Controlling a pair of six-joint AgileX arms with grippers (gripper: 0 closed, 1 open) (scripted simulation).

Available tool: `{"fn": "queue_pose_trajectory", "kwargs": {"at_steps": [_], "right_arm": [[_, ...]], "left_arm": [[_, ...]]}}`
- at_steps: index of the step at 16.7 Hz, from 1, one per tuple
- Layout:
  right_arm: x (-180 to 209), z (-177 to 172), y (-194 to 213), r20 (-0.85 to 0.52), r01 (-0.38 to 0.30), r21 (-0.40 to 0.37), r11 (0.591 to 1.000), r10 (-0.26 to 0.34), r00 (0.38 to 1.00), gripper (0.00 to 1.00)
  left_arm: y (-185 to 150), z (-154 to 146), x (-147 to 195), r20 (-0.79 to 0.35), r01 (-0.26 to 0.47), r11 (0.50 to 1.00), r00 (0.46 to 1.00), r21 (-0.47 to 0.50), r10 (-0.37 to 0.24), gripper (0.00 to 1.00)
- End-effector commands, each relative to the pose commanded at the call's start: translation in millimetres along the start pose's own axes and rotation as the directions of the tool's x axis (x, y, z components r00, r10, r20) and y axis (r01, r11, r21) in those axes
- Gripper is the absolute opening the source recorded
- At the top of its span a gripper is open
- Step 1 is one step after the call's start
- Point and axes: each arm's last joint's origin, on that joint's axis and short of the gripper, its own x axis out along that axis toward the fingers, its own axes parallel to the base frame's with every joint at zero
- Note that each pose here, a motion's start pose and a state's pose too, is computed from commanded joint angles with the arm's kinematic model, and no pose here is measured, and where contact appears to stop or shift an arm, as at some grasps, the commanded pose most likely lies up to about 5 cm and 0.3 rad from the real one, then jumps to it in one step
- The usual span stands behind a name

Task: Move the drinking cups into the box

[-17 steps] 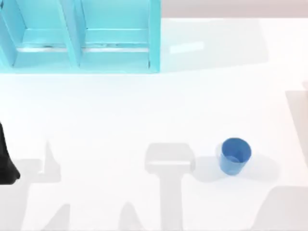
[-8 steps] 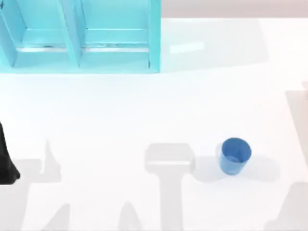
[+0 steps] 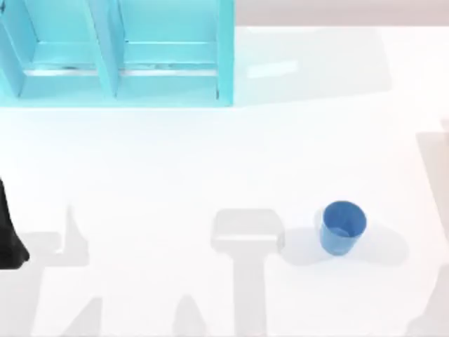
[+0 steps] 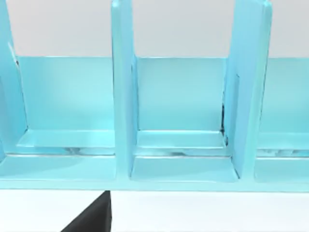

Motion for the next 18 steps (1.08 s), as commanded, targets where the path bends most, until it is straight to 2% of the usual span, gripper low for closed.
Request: {"fn": "queue_pose_trajectory", "kwargs": {"at_steps": [13,18], "right_arm": [[0.0,0.0,0.0,0.0,0.0,0.0,1.0,0.0,1.0,0.98],[0.0,0.0,0.0,0.0,0.0,0.0,1.0,0.0,1.0,1.0]], "left_arm": [[0.0,0.0,0.0,0.0,0.0,1.0,1.0,0.0,0.0,1.0],[0.0,0.0,0.0,0.0,0.0,1.0,1.0,0.0,0.0,1.0]]}}
